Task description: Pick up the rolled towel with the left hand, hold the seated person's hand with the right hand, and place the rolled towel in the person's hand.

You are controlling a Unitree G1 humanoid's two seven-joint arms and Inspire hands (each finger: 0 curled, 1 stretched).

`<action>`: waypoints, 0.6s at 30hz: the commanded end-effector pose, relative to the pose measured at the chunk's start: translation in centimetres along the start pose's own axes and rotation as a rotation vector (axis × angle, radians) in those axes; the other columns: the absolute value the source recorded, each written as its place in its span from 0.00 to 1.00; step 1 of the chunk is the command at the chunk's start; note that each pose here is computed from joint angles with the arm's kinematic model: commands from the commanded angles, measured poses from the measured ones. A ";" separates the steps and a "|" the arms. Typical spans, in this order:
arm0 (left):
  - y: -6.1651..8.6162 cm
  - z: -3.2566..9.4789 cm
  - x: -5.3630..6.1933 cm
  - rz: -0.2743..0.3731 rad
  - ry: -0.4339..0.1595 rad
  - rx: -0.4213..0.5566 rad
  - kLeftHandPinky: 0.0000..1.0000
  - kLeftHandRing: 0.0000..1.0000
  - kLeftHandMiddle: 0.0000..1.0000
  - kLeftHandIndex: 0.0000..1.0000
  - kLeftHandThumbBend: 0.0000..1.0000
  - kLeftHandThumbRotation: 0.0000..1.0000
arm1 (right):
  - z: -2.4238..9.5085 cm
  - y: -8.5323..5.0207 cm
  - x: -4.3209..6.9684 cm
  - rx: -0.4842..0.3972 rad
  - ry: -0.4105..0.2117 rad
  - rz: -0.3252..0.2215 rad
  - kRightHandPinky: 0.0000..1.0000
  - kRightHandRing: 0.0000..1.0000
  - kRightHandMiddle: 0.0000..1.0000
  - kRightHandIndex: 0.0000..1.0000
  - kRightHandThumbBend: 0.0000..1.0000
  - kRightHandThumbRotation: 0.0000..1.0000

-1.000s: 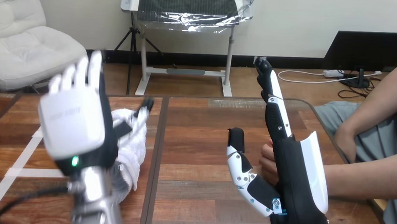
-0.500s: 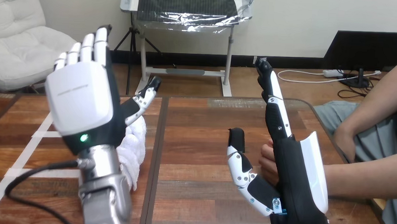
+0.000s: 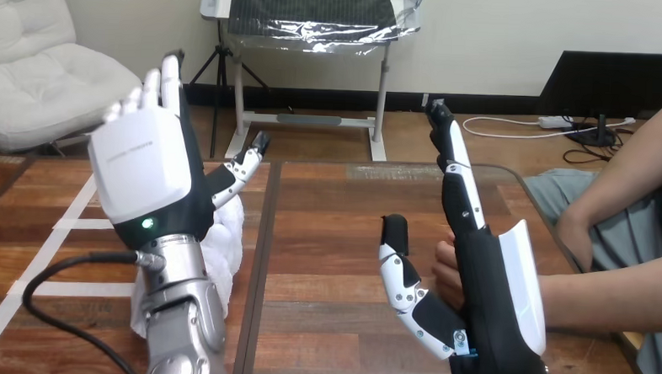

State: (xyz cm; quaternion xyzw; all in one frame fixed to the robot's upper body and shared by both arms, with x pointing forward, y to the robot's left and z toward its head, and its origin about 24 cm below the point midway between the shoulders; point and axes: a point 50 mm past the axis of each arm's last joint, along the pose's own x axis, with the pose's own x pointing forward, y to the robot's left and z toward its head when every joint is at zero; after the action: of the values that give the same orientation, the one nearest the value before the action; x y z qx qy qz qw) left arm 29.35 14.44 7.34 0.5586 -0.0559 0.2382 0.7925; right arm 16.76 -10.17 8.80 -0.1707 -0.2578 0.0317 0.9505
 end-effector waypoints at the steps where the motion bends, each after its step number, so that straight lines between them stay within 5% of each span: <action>1: 0.4 1.4 2.0 0.001 -0.027 0.014 0.83 0.86 0.90 0.94 0.79 0.75 | 0.6 -0.3 1.1 0.005 -0.051 -0.026 1.00 1.00 1.00 1.00 0.00 0.00; 18: -1.1 1.7 2.9 -0.111 0.040 -0.004 0.80 0.87 0.91 0.93 0.83 0.79 | 0.6 -0.4 1.2 -0.001 -0.028 -0.011 1.00 1.00 1.00 1.00 0.00 0.00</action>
State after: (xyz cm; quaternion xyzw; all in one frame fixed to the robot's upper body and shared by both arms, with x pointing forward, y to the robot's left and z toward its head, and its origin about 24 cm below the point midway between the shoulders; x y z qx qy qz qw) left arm 30.93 14.16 5.89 0.5557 0.0192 0.1991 0.8070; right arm 16.87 -10.15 8.63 -0.1767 -0.2462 0.0394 0.9522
